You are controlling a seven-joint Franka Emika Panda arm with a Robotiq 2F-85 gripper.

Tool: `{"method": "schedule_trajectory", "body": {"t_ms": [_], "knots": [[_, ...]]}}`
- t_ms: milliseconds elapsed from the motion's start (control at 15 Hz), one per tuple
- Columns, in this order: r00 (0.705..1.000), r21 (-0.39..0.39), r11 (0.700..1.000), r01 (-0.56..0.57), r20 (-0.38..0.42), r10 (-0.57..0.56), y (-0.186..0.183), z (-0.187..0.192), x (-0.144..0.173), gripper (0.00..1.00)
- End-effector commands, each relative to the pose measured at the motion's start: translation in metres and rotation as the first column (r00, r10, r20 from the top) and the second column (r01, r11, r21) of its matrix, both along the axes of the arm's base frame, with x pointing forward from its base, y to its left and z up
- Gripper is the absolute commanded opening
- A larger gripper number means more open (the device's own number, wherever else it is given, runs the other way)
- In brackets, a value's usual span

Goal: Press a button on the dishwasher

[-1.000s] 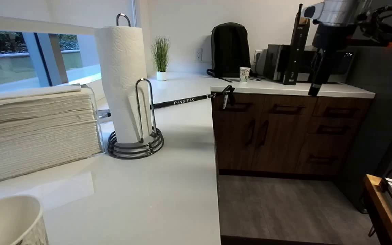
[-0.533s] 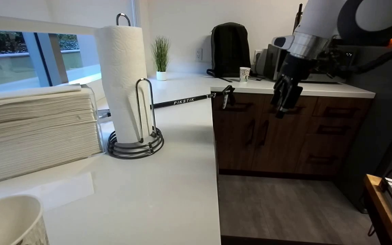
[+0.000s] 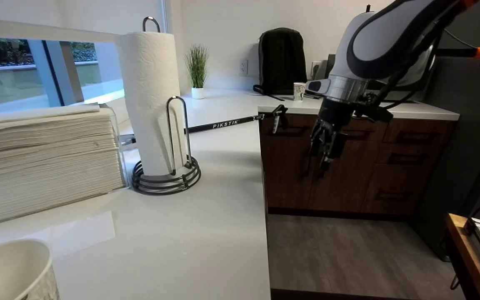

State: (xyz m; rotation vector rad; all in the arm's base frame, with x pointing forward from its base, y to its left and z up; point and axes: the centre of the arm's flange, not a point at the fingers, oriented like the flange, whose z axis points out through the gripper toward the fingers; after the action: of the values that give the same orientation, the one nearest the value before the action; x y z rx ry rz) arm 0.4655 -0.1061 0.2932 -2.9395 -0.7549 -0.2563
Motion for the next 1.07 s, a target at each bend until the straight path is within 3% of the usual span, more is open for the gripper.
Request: {"method": "schedule_trajectory", "body": {"t_ms": [0, 333, 467, 1000], "knots": [[1.000, -0.001, 1.000, 0.000, -0.004, 0.000, 0.000, -0.002, 0.001, 1.00], [1.000, 0.004, 1.000, 0.026, 0.011, -0.026, 0.000, -0.013, 0.012, 1.00], [0.999, 0.020, 0.999, 0.047, 0.021, -0.047, -0.004, -0.026, 0.017, 0.74], [0.975, 0.042, 0.984, 0.175, 0.134, -0.179, -0.024, -0.075, 0.049, 0.13]]}}
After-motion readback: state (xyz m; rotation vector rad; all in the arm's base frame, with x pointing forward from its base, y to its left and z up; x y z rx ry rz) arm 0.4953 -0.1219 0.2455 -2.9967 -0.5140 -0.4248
